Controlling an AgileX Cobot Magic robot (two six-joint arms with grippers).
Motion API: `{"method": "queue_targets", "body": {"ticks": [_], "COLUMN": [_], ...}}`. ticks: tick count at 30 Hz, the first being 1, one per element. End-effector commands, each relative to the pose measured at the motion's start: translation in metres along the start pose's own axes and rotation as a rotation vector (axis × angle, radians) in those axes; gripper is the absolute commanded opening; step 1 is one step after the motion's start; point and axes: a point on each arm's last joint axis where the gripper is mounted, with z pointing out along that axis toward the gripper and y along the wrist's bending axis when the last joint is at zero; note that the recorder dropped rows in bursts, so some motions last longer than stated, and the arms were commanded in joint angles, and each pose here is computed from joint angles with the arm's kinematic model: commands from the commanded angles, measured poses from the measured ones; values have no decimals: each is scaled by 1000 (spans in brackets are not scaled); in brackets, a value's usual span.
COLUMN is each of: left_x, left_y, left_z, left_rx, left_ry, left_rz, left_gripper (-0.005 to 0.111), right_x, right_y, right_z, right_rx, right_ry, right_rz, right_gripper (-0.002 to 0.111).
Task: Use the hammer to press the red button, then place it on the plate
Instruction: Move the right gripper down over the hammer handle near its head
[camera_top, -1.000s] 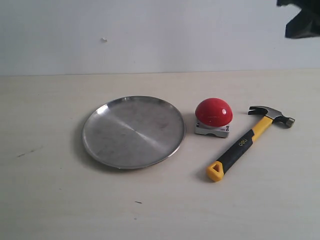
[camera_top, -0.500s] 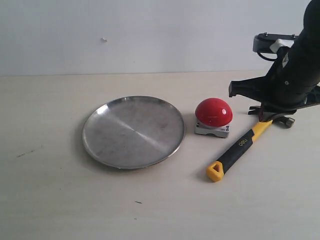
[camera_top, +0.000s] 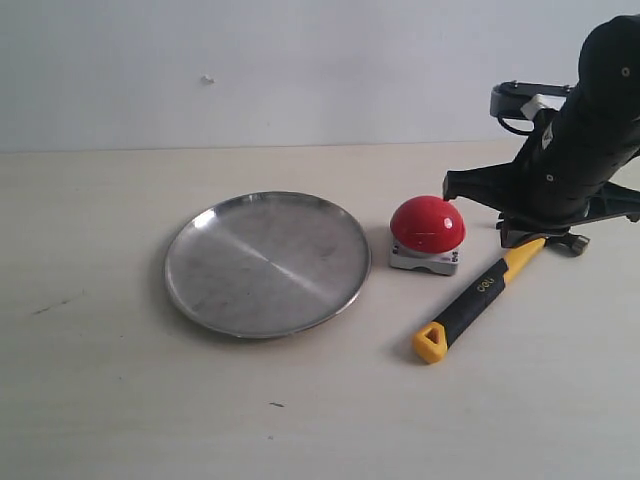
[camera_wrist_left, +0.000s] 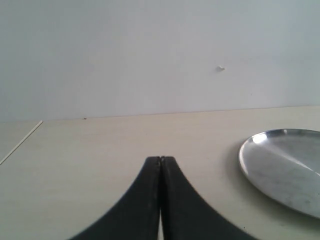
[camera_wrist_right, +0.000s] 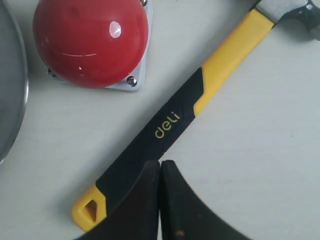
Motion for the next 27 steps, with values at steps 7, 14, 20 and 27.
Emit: {"method": "queue_targets", "body": {"ticks": [7, 14, 20, 27], "left_x": [0, 0, 0, 0], "left_y": [0, 0, 0, 0], "left_z": [-1, -1, -1, -1], "left_rx": [0, 0, 0, 0], "left_ry": [-8, -8, -8, -8], "left_rz": [-3, -3, -3, -3], "left_gripper": [0, 0, 0, 0], "right_x": [-11, -9, -15, -9], "right_y": [23, 27, 25, 2], "right_z": [-6, -11, -12, -7], "right_rx": [-263, -316, -324, -63], "right_ry": [-57, 1, -48, -87], "right_rz": [534, 694, 767, 916], "right_gripper": [0, 0, 0, 0]}}
